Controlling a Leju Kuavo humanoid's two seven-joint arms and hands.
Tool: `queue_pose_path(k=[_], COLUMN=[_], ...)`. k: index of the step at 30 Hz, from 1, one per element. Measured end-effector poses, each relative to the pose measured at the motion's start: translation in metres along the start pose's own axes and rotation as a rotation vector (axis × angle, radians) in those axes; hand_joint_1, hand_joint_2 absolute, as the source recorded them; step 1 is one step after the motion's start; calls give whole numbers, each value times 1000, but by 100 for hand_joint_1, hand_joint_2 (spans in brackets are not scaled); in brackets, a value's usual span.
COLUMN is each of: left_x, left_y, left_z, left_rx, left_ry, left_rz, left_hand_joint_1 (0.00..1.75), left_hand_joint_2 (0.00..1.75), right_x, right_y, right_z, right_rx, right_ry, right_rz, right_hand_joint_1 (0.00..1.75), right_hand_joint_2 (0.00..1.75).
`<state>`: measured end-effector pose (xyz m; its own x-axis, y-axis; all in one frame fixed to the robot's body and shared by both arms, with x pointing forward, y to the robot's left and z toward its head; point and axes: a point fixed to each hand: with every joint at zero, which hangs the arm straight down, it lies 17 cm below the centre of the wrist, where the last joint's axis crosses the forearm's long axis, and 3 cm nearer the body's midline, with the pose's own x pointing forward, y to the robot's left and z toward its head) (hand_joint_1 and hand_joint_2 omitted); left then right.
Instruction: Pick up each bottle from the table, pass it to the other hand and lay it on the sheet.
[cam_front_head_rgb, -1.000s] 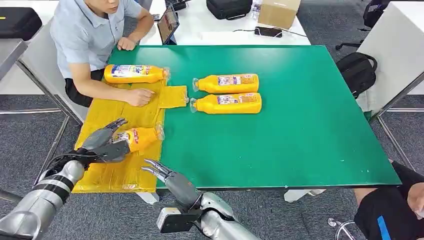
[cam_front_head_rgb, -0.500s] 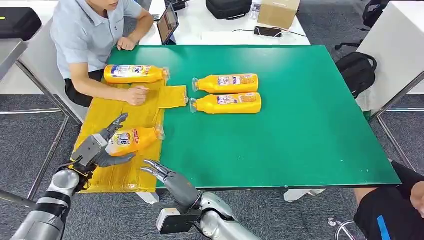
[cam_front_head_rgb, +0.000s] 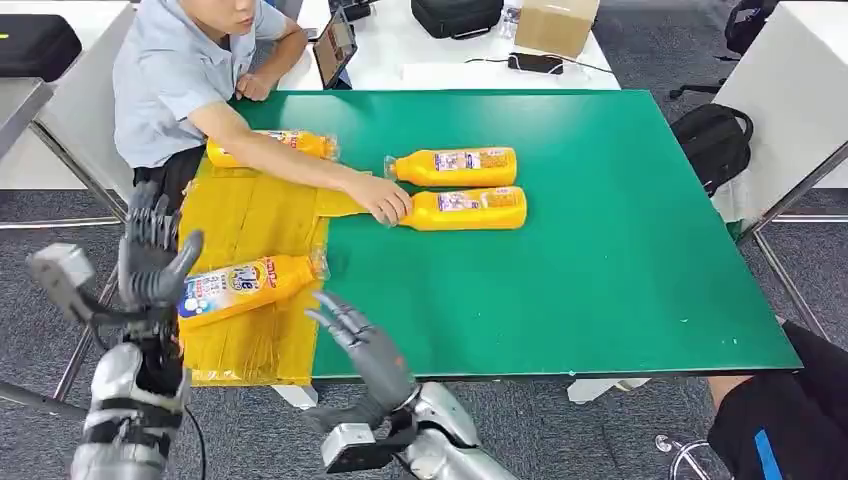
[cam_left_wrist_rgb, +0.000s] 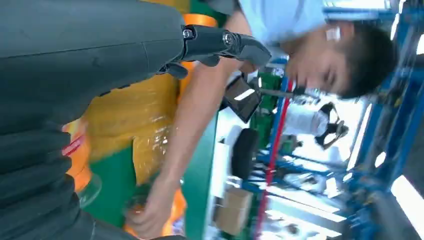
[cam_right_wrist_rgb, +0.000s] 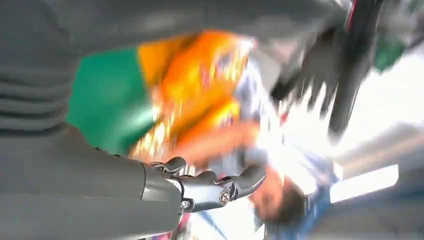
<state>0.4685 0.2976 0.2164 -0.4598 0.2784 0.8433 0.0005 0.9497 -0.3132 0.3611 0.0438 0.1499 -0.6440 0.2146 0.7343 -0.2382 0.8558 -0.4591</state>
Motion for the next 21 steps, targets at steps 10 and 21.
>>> queue_pose_path(k=[10,21], left_x=[20,25], left_y=[-12,-25], left_z=[86,97], left_rx=[46,40], left_ry=[-40,-47], left_rz=[-24,-37], left_hand_joint_1=[0,0], left_hand_joint_2=[175,175], right_x=[-57,-109], right_y=[-161,-193], right_z=[54,95], right_rx=[-292,-199], right_ry=[178,349], right_rz=[326,554], right_hand_joint_1=[0,0], right_hand_joint_2=[175,175])
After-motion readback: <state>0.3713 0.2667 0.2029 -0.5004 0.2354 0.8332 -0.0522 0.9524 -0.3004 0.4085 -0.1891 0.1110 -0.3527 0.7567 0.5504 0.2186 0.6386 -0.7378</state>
